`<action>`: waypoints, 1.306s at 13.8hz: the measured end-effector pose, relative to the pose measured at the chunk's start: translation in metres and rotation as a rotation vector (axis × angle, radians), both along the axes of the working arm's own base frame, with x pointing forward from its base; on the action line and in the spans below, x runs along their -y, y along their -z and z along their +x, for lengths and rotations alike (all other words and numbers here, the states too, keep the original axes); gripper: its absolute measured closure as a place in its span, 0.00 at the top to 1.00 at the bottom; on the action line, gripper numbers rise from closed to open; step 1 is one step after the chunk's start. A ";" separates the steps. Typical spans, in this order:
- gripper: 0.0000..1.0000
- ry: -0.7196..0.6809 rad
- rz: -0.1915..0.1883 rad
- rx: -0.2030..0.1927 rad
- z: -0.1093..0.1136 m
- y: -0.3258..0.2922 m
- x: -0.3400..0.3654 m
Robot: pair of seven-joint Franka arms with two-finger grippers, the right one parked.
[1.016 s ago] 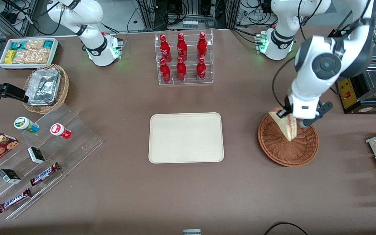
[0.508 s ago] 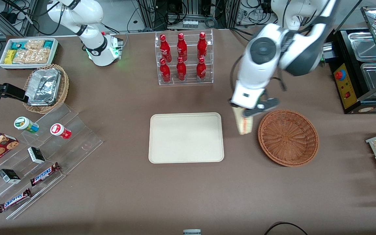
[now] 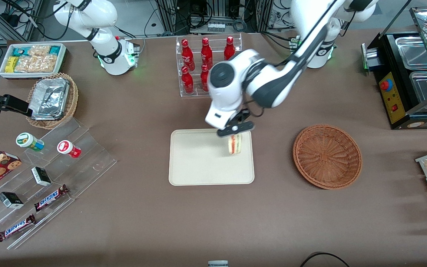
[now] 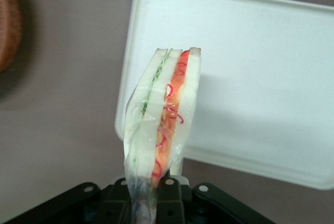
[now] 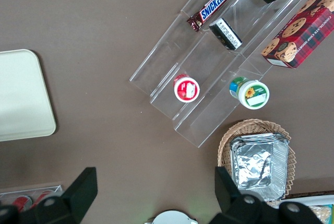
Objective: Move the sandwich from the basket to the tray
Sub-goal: 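Carry the held sandwich with the left gripper over the white tray, then lower the sandwich onto the tray and open the left gripper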
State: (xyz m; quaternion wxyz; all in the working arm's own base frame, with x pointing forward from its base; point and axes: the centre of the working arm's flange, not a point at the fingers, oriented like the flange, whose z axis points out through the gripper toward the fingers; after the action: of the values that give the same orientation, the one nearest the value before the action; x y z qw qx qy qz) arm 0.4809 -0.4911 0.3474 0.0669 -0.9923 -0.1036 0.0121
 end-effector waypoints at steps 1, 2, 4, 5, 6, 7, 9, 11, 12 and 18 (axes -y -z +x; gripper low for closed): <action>0.14 -0.002 0.008 0.005 0.003 0.018 0.013; 0.14 0.000 0.013 0.008 0.007 0.034 0.023; 0.14 0.016 -0.008 0.024 0.012 0.055 0.037; 0.14 0.021 -0.022 0.031 0.010 0.062 0.044; 0.14 0.025 -0.025 0.040 0.007 0.067 0.050; 0.14 0.030 -0.030 0.053 0.006 0.071 0.055; 0.14 0.046 -0.045 0.066 0.001 0.080 0.063; 0.14 0.052 -0.043 0.066 -0.003 0.089 0.068; 0.14 0.054 -0.042 0.065 -0.004 0.092 0.069; 0.20 0.068 -0.055 0.094 0.001 0.102 0.071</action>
State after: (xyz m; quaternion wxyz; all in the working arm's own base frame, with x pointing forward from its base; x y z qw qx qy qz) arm 0.4822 -0.5619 0.2454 0.0349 -0.9962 -0.0724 -0.0339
